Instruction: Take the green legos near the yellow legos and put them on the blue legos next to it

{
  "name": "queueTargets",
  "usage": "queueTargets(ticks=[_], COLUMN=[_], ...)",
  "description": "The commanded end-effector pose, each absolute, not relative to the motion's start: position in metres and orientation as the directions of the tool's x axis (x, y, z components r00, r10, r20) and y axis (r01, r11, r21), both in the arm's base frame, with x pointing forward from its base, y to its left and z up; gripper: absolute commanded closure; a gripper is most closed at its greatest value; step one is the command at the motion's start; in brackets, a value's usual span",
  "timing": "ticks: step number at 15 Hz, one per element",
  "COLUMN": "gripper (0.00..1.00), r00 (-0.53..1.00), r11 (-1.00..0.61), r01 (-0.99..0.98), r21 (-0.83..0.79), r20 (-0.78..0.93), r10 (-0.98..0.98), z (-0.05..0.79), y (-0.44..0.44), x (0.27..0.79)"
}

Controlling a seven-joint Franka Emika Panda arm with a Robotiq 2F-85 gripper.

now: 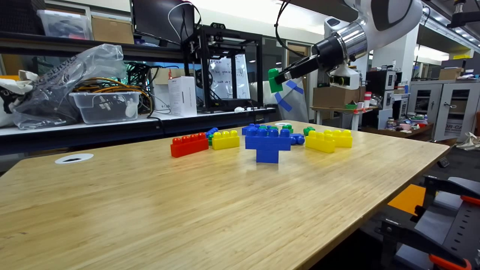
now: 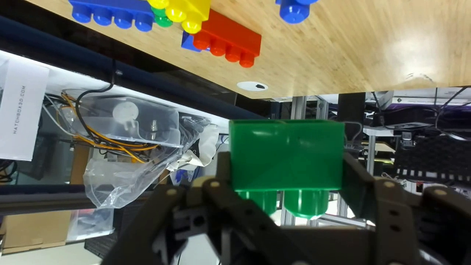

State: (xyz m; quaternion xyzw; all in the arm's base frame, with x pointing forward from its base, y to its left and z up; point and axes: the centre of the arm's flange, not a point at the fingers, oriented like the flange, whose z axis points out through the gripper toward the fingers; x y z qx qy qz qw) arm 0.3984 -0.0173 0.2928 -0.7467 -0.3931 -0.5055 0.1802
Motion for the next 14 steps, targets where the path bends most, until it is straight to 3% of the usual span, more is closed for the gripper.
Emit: queueTargets(ticks=[1, 14], gripper=[0.55, 0.55], r00=[0.191, 0.262], r11=[-0.625, -0.633], r01=[0.775, 0.774], r21=[0.094, 0.007], r20=[0.908, 0.907], r10=[0.373, 0.331], z=[0.252, 0.214], y=[-0.018, -0.012], x=[0.406, 0.418])
